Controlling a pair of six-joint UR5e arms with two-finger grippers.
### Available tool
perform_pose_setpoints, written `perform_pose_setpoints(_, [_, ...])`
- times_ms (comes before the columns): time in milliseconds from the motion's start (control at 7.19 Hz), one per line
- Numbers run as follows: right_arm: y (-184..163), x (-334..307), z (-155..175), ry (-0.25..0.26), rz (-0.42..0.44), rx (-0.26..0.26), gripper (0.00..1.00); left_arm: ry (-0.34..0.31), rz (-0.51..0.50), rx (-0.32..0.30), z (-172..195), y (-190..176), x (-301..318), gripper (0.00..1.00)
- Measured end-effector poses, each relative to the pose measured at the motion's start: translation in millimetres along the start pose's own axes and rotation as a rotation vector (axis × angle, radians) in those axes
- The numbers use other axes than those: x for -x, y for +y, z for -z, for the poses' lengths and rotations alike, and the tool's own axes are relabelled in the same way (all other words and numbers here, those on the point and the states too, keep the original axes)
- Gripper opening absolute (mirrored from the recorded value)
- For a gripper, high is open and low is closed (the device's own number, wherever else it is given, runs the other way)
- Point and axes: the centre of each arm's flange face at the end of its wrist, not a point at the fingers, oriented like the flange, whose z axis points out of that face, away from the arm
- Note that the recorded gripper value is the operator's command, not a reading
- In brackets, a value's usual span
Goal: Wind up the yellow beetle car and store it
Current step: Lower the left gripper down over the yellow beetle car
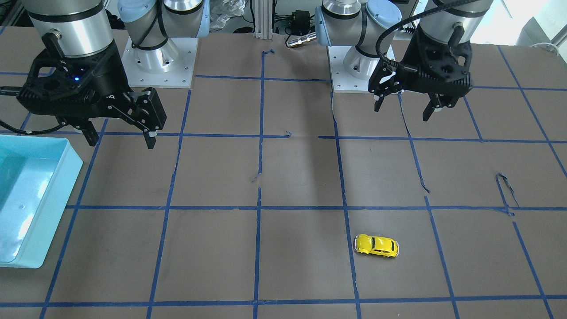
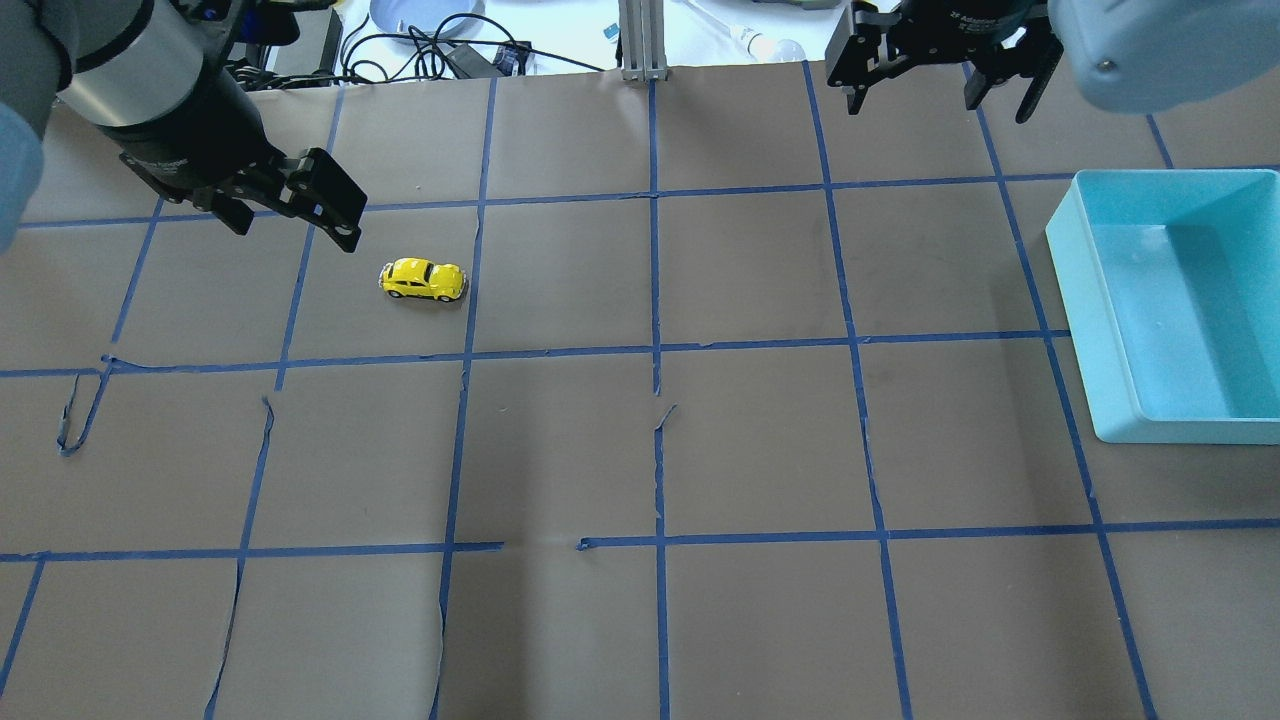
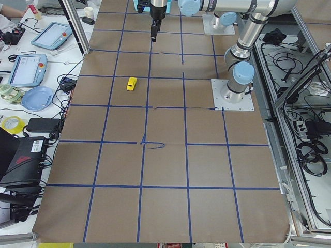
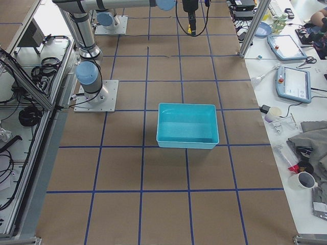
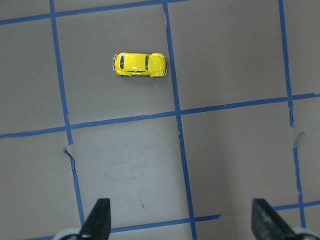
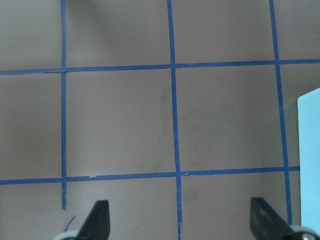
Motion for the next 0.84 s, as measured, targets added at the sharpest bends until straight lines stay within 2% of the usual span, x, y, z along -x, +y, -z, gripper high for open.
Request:
perform_pose_setpoints(278, [-0.1,0.0,0.1,0.0,0.0,-0.001,1.0,0.024,-0.263,0.038,-38.0,-25.5,11.2,1.0])
perform_pose_setpoints(418, [-0.1,0.1,0.1,-0.001,0.0,-0.001,1.0,0.04,-0.428,0.049,-62.8,-40.1,16.8,1.0])
perform_pose_setpoints(835, [-0.1,0.1,0.1,-0.001,0.0,-0.001,1.0,0.031,-0.909,0.032,-153.1,-89.1,38.1,1.0])
